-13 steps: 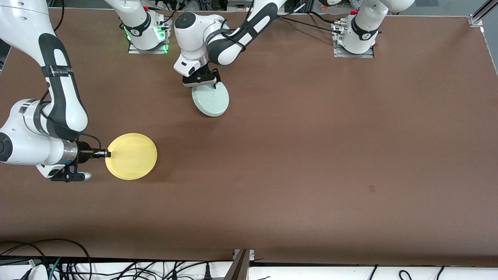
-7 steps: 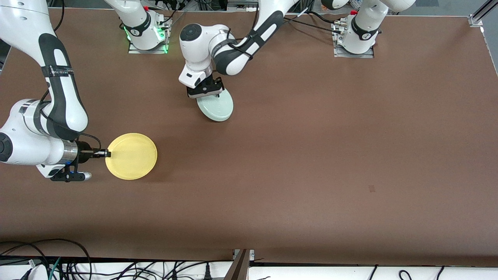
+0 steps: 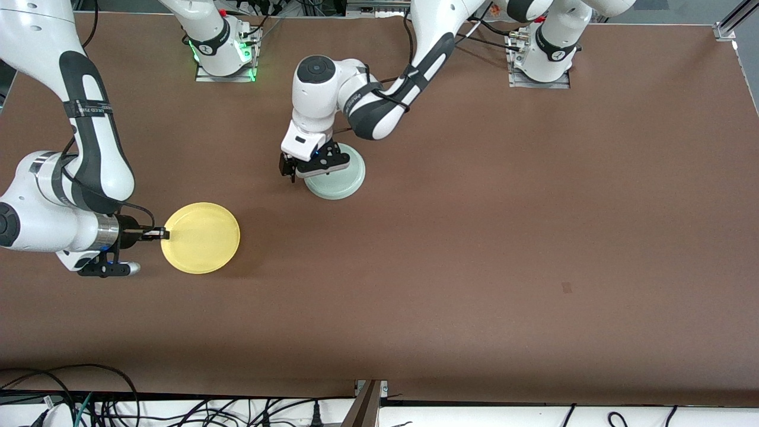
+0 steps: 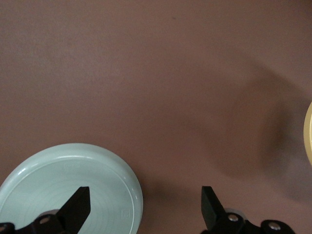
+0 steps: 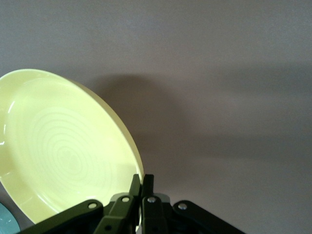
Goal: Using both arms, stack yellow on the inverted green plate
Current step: 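Open the left gripper and raise it off the green plate, then carry the yellow plate onto green with the right gripper while the left retreats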
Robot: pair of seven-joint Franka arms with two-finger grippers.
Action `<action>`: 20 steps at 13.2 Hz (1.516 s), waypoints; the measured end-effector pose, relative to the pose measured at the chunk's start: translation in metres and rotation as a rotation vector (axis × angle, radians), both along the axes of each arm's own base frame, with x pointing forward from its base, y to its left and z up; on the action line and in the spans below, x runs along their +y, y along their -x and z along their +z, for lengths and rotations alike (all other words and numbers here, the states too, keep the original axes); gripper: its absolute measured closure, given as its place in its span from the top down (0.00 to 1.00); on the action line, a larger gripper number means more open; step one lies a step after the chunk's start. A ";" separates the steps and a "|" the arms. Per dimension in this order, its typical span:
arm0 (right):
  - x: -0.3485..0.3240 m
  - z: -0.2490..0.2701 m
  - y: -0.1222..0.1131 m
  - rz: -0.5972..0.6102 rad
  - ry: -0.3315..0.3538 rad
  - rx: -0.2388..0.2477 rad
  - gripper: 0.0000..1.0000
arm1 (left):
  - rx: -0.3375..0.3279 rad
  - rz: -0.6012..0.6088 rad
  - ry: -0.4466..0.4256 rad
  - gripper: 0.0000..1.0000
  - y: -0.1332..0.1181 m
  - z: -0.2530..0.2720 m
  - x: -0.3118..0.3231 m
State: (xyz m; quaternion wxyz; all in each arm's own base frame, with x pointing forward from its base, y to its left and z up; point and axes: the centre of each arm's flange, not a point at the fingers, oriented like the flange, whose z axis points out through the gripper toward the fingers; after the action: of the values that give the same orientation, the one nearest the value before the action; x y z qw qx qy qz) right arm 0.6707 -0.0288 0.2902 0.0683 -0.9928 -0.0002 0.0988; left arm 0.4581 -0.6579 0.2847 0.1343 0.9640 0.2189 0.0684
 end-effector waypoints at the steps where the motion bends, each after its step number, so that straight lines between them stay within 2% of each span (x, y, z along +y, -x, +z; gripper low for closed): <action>1: 0.009 0.000 0.000 0.003 0.000 0.003 0.03 | -0.006 0.022 0.006 1.00 -0.016 0.003 0.011; 4: 0.041 -0.001 0.007 -0.011 0.008 0.069 0.03 | -0.048 0.047 0.015 1.00 -0.081 0.033 0.063; 6: 0.059 0.003 0.010 0.017 0.000 0.085 0.03 | -0.052 0.022 -0.026 1.00 -0.121 0.061 0.108; 8: 0.077 0.004 0.014 0.044 -0.014 0.096 0.03 | -0.032 -0.022 -0.081 1.00 -0.145 0.091 0.149; 12: 0.121 -0.002 0.024 0.082 -0.034 0.123 0.03 | 0.042 -0.097 -0.170 1.00 -0.163 0.151 0.217; 16: 0.198 -0.011 0.045 0.090 -0.001 0.147 0.03 | 0.084 -0.256 -0.233 1.00 -0.179 0.189 0.290; 18: 0.235 -0.021 0.061 0.112 0.005 0.145 0.03 | 0.114 -0.299 -0.249 1.00 -0.179 0.210 0.331; 20: 0.259 -0.026 0.082 0.140 -0.003 0.135 0.03 | 0.157 -0.315 -0.260 1.00 -0.169 0.237 0.359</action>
State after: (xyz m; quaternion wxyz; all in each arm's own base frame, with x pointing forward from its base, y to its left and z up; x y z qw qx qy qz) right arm 0.5890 0.2302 0.2642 0.0627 -0.9813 -0.0652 0.1698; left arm 0.6273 -0.2985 0.5218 0.0003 0.9979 0.0644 -0.0009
